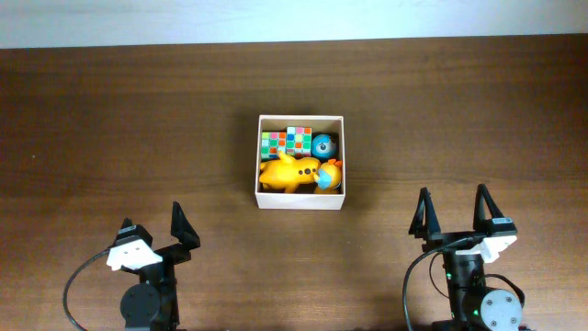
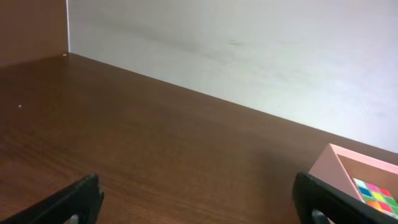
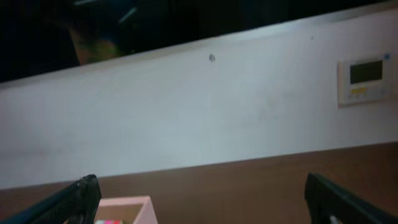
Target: Pack container
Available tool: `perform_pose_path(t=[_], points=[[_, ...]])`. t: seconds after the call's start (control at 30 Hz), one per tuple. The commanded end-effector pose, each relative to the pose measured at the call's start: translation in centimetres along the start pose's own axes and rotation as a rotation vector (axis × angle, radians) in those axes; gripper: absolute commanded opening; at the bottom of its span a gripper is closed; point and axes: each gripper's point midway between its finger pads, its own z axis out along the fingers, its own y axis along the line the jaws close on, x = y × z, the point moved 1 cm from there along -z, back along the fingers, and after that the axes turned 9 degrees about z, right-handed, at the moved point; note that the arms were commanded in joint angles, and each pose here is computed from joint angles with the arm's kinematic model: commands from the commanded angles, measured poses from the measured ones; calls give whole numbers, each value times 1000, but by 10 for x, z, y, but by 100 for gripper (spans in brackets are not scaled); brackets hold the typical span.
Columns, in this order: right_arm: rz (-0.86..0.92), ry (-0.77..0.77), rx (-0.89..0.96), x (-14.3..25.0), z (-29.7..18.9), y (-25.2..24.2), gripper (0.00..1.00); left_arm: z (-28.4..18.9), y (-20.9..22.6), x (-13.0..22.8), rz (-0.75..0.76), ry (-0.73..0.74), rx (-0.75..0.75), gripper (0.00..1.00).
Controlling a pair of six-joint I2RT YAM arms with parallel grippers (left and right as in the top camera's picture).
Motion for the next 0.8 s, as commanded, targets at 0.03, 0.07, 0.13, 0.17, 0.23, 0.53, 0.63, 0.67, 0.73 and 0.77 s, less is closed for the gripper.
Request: perform_pose_path(t=[0.03,0.07,0.13,0.17,0.23,0.53,0.63,0.67,0.73,0.77], points=[[-18,23,-19,17,-3,-3,99,0,2,1,14,-4,-11,99],[-18,34,-15,22,-2,-5,99,0,2,1,14,-4,-11,99],[-18,64,-14,33,-3,-7,99,0,2,1,14,-4,-11,99],[-18,90,-5,39,-3,-9,99,0,2,1,14,-4,-11,99],[-18,128,8,48,-4,-12,99,0,2,1,15,-4,-11,99],[-73,292,40,85,-12,-23,99,0,2,1,14,-4,-11,99],[-81,291,43,85,-12,-24,99,0,2,1,14,-4,-11,99],[-81,291,44,85,-12,-24,99,0,2,1,14,-4,-11,99],[-81,289,50,85,-12,-25,99,0,2,1,14,-5,-12,99],[-82,287,56,84,-12,-26,99,0,2,1,15,-4,-11,99]])
